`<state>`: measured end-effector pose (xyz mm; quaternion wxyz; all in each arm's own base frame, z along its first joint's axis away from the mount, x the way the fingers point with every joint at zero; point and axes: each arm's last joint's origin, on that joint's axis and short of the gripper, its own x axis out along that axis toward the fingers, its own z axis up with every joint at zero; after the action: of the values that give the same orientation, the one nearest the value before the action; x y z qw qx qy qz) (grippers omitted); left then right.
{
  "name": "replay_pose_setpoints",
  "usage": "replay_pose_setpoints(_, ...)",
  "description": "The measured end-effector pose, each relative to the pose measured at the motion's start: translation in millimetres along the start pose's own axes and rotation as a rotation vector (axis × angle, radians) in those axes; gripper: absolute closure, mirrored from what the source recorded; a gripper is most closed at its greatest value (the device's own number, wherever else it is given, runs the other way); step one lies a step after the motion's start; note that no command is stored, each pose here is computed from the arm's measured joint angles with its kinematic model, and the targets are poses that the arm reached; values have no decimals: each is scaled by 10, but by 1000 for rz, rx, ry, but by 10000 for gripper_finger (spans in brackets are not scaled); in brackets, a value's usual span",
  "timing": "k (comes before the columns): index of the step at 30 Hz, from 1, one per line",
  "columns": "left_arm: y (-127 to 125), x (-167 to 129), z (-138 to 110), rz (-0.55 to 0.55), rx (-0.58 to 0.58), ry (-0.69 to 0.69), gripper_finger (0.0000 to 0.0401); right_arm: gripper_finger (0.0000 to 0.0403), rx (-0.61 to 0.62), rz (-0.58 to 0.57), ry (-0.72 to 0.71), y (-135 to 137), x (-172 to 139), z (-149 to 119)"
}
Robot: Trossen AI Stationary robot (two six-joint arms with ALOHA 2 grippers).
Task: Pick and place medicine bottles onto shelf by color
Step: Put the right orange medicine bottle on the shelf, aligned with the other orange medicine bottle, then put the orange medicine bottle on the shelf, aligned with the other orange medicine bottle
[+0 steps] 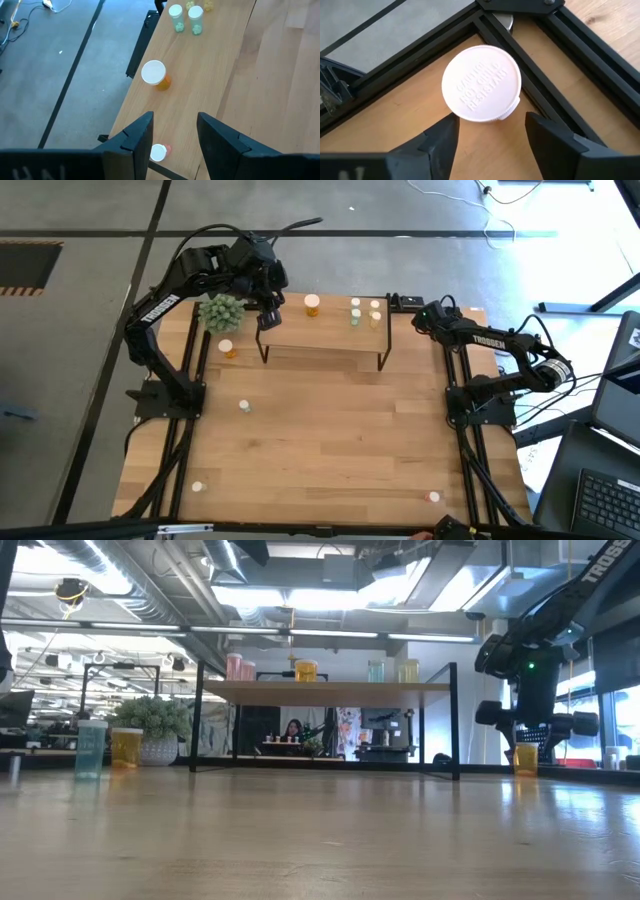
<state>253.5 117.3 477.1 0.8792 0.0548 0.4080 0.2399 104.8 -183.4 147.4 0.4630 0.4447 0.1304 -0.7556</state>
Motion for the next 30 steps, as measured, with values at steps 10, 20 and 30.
replay_pose_setpoints(10,0,0,0,0,0,0,254,207,-6,1,20,-5,0,-9)
replay_pose_setpoints(20,0,0,0,0,0,0,254,255,-93,63,-64,101,-54,-47)
replay_pose_setpoints(30,0,0,0,0,0,0,254,300,-123,92,-61,126,-57,-41)
